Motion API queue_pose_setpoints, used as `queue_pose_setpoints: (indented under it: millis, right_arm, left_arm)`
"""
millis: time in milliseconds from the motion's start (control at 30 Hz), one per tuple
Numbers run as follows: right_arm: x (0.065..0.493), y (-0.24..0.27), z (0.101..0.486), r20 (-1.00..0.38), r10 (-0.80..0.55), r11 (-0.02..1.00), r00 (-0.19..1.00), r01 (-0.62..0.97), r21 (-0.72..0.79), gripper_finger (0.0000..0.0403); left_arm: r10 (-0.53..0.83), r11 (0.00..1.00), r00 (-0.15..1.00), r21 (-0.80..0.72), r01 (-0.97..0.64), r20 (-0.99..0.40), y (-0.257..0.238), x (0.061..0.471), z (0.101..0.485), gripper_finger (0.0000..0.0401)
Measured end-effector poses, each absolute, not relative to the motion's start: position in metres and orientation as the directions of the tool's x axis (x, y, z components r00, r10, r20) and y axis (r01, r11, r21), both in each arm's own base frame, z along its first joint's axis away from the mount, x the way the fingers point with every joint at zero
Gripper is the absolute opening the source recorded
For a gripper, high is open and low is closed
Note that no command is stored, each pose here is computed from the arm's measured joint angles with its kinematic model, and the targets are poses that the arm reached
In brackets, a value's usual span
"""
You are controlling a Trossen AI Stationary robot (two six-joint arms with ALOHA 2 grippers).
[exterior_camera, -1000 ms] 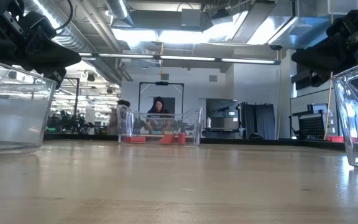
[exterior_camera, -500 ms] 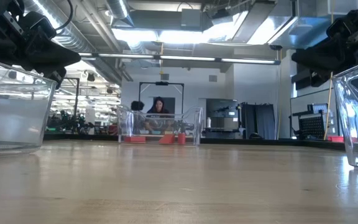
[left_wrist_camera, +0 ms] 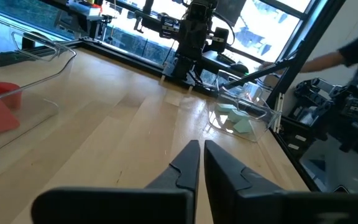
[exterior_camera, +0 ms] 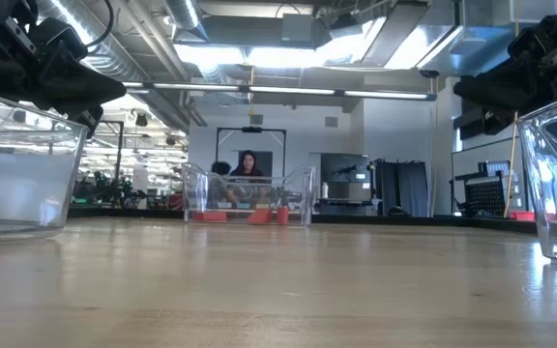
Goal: Sort & place blocks by color
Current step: Return to Home Position
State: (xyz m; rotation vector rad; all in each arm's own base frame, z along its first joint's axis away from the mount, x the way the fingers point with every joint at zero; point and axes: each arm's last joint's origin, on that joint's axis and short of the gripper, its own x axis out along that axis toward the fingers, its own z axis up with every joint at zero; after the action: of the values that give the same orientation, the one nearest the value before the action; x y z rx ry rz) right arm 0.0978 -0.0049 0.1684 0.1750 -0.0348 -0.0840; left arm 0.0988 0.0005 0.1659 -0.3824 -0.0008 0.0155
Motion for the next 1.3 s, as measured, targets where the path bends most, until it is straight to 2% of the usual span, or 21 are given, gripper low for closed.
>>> queue_pose_setpoints:
  millis: [333,967,1300]
  right_arm:
    - [0.0978,-0.0049,0.1685,0.027,-0.086,0.981,0.996,0.08,0.175,0.0012]
    - [0.0978,-0.0049,0.1685,0.028,-0.087,0.981,0.996,0.081,0.175,0.0012]
    - [0.0978,-0.0049,0.1685,0.027,-0.087,0.981,0.996,0.081,0.175,0.0012]
  left_arm:
    - [0.015,0.928,1.0,-0.373,-0.015,-0.002,0.0005,0.0988,0.1659,0.0025]
    - [0.015,0.928,1.0,-0.373,-0.015,-0.002,0.0005,0.0988,0.1659,0.0001]
    - [0.015,0.928,1.0,-0.373,-0.015,-0.002,0.0005,0.0988,0.1659,0.0018]
